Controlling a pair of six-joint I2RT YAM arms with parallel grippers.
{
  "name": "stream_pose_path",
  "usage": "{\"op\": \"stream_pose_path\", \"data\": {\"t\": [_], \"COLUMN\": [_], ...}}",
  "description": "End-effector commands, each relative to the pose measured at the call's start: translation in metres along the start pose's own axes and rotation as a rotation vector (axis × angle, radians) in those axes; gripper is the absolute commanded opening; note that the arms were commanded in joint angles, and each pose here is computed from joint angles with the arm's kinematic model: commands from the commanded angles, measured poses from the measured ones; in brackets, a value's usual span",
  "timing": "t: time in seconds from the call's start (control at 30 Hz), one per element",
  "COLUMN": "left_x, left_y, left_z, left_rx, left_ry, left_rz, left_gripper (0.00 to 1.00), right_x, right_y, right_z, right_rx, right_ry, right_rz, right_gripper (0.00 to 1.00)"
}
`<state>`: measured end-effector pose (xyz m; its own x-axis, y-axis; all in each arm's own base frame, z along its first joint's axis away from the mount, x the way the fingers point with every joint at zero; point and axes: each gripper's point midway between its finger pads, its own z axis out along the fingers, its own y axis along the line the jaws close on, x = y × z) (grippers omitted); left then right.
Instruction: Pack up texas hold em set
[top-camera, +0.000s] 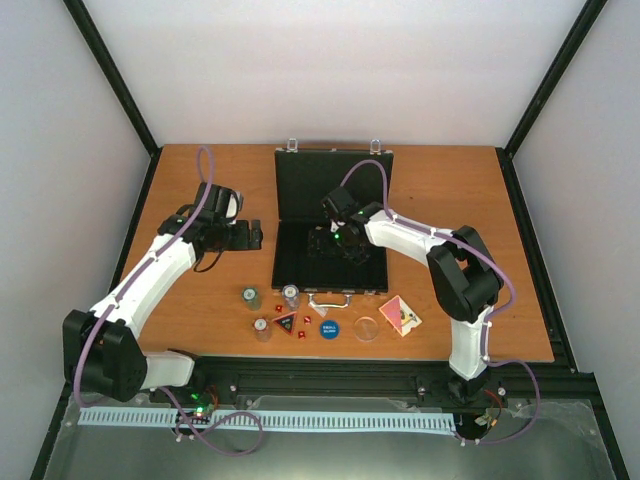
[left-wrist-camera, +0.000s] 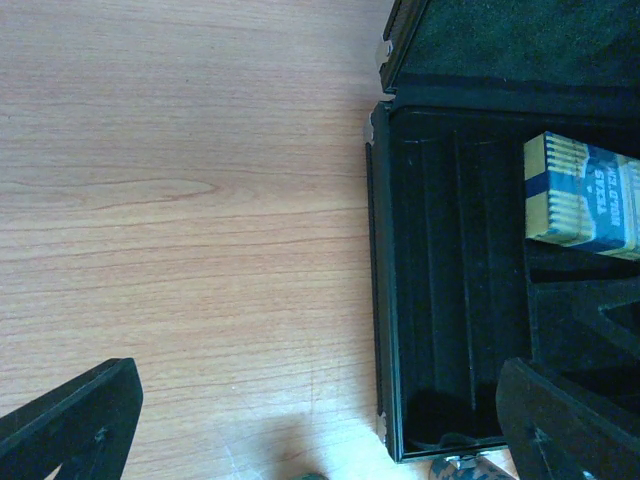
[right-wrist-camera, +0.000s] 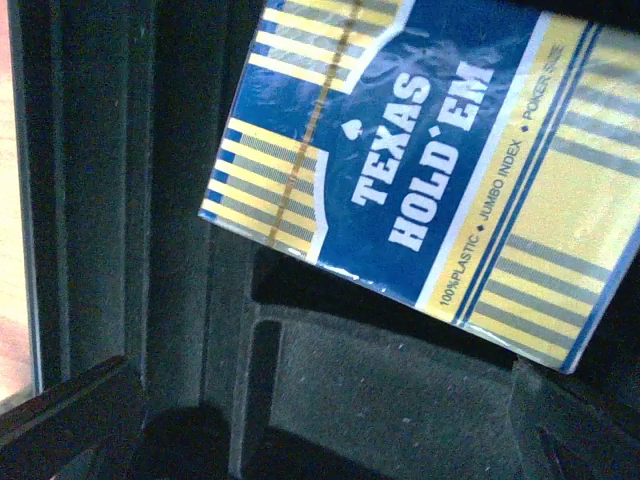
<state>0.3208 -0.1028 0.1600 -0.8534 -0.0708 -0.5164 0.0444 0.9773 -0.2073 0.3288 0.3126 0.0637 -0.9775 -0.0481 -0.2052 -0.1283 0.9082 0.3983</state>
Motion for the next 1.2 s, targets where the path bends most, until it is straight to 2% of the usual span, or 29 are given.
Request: {"op": "stream_pose_path", "data": {"t": [0.0,0.17,0.4,0.63,0.73,0.87,1.03,1.17], "left_x": [-0.01,-0.009,-0.009,-0.011,-0.013,-0.018,-0.023,-0.021], "left_y": [-0.004,-0.004,-0.003,-0.004,-0.005,-0.007,-0.008,-0.008], "left_z": [-0.003,-0.003,-0.005,-0.007,-0.006,-0.008,-0.008,-0.004], "left_rx": [0.004,0.004,0.002,0.008,0.007,0.008,0.012,0.013], "left_ry": [-0.023,-0.019,-0.025,-0.032,-0.031,-0.035,-0.041,-0.033], "left_rz": [0.022,0.022,0.019,0.017,0.016,0.016,0.011,0.003], "left_gripper": [1.0,1.0,1.0,1.0,1.0,1.0,1.0,1.0], "right_x": [-0.021,-0.033,-0.022,-0.021,-0.017,0.02,0.082,0.114], "right_y": [-0.013,-0.017,-0.002,0.008,-0.01,-0.053,-0.096,-0.116], "right_z": [0.001,-0.006,-0.018,-0.064,-0.084,-0.098,-0.114,-0.116], "right_rx": [0.07,0.11,0.048,0.063,0.166,0.314,0.357,0.344], "right_ry": [-0.102,-0.161,-0.113,-0.168,-0.185,-0.109,-0.033,-0.002], "right_rz": [-0.004,-0.016,-0.069,-0.133,-0.149,-0.167,-0.166,-0.135], "right_gripper": [1.0,1.0,1.0,1.0,1.0,1.0,1.0,1.0]}}
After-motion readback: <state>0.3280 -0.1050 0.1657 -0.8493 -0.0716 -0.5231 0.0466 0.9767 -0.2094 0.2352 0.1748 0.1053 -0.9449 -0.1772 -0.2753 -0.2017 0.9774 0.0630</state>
